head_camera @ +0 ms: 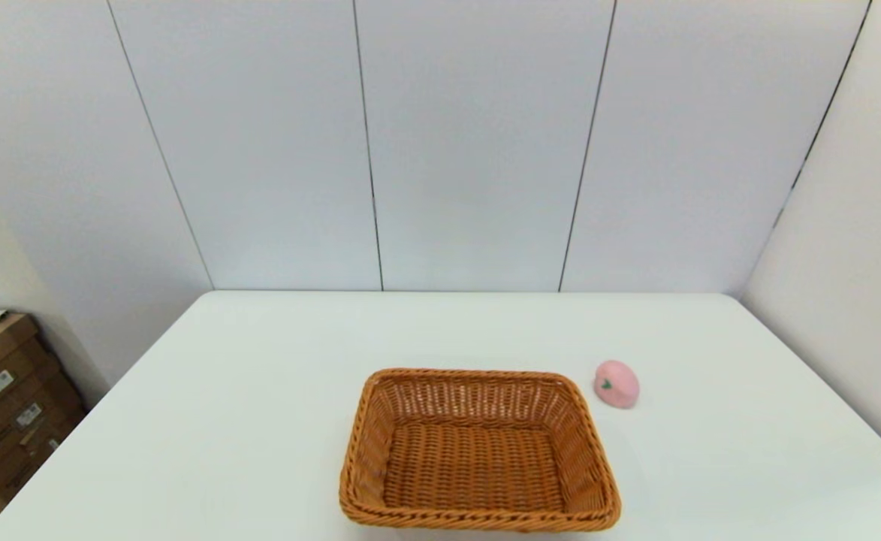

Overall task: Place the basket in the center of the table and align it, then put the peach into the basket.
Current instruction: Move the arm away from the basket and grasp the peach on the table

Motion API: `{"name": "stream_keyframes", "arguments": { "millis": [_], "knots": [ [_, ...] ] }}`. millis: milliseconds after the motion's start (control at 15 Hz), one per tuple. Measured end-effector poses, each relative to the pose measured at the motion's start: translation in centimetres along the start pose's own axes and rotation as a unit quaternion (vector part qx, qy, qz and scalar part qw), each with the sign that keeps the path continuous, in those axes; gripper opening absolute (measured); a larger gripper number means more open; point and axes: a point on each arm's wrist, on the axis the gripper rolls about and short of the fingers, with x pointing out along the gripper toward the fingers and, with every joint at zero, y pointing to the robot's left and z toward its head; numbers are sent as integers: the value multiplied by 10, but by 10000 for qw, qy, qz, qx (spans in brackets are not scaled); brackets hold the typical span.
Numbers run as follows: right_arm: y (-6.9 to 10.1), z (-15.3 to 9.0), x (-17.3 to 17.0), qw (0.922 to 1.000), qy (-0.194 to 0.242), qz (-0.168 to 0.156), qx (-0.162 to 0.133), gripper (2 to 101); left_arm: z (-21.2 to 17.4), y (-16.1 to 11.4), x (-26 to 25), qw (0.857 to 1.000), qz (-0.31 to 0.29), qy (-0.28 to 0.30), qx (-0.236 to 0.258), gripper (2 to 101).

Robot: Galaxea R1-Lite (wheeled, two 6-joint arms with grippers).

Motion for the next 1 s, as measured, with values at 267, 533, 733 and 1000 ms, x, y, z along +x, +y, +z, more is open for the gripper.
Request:
{"name": "stream_keyframes", "arguments": {
  "millis": [267,533,733,1000],
  "knots": [
    [0,34,-7,10000,-19,-2,51,971,-3,0,0,10000,-24,-18,-9,977],
    [0,117,25,9970,699,-73,331,971,-3,0,0,10000,-14,-16,-10,977],
    [2,170,98,9870,1541,-25,465,971,-3,0,0,10000,-5,-21,-17,977],
    [20,179,210,9600,2728,179,603,971,-3,0,0,10000,-5,-20,-19,978]
  ]
}}
